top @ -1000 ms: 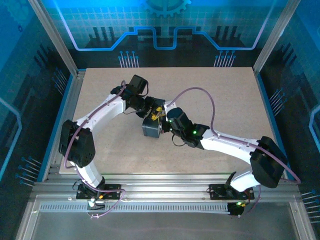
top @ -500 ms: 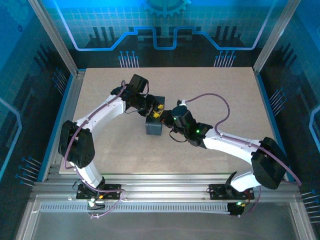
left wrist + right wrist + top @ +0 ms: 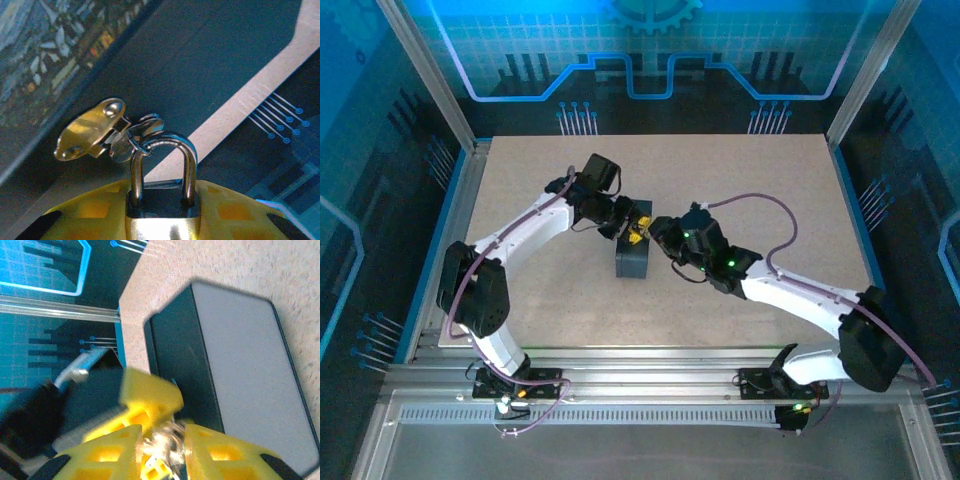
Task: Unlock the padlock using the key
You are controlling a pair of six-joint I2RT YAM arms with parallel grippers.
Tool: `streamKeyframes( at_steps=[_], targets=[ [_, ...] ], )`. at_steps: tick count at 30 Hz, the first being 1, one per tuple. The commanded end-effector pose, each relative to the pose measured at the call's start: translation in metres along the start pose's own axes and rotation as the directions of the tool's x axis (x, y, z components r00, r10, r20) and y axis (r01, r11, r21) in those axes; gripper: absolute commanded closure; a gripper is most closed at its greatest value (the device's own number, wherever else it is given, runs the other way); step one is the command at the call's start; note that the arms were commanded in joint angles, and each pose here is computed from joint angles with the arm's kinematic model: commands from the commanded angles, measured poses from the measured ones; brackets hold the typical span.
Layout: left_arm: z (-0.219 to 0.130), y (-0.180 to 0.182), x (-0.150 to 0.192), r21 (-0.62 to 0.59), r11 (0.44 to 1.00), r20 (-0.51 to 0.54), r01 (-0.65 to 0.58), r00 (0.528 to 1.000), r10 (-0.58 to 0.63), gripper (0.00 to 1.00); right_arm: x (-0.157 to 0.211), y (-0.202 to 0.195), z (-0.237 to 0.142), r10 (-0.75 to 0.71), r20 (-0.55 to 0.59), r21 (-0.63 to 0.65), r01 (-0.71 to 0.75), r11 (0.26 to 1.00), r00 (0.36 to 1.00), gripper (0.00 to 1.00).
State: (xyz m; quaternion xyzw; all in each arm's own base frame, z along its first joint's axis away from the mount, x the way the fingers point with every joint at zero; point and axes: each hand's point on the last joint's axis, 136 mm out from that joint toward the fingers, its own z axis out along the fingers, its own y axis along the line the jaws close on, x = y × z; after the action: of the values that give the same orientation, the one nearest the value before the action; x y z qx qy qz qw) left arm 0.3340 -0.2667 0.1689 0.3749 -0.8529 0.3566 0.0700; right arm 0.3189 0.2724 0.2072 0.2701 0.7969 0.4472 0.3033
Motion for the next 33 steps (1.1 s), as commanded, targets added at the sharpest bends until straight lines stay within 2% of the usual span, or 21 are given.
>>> streamKeyframes(
  at_steps=[1, 6, 10, 16, 21, 26, 33],
  targets=[
    [-0.010, 0.001, 0.019, 0.004, 0.999, -0.062, -0.036, 0.997, 0.037, 1.00, -0.019, 0.005, -0.015, -0.043, 0.053, -0.022, 0.045, 0.999, 0.998, 0.68],
    [-0.010, 0.002, 0.019, -0.001, 0.999, -0.065, -0.042, 0.997, 0.041, 1.00, -0.021, 0.007, -0.016, -0.139, 0.010, -0.049, 0.140, 0.989, 0.990, 0.53],
    [-0.012, 0.002, 0.020, -0.001, 0.999, -0.066, -0.043, 0.997, 0.043, 1.00, -0.007, 0.010, -0.008, -0.262, -0.077, -0.081, 0.256, 0.963, 0.962, 0.47],
    [-0.013, 0.001, 0.021, -0.001, 0.999, -0.065, -0.044, 0.997, 0.044, 1.00, 0.011, 0.003, 0.004, -0.299, -0.169, -0.113, 0.283, 0.952, 0.939, 0.45],
    [-0.014, 0.001, 0.022, 0.000, 0.999, -0.066, -0.045, 0.997, 0.044, 1.00, 0.021, 0.006, 0.012, -0.331, -0.189, -0.128, 0.311, 0.942, 0.924, 0.44],
    [-0.013, 0.001, 0.022, 0.003, 0.999, -0.068, -0.039, 0.997, 0.039, 1.00, 0.032, 0.010, 0.017, -0.362, -0.209, -0.144, 0.338, 0.930, 0.908, 0.46],
    [-0.009, 0.003, 0.021, 0.009, 1.000, -0.080, -0.016, 0.997, 0.017, 1.00, 0.045, 0.024, 0.024, -0.378, -0.230, -0.191, 0.339, 0.921, 0.897, 0.54]
  ],
)
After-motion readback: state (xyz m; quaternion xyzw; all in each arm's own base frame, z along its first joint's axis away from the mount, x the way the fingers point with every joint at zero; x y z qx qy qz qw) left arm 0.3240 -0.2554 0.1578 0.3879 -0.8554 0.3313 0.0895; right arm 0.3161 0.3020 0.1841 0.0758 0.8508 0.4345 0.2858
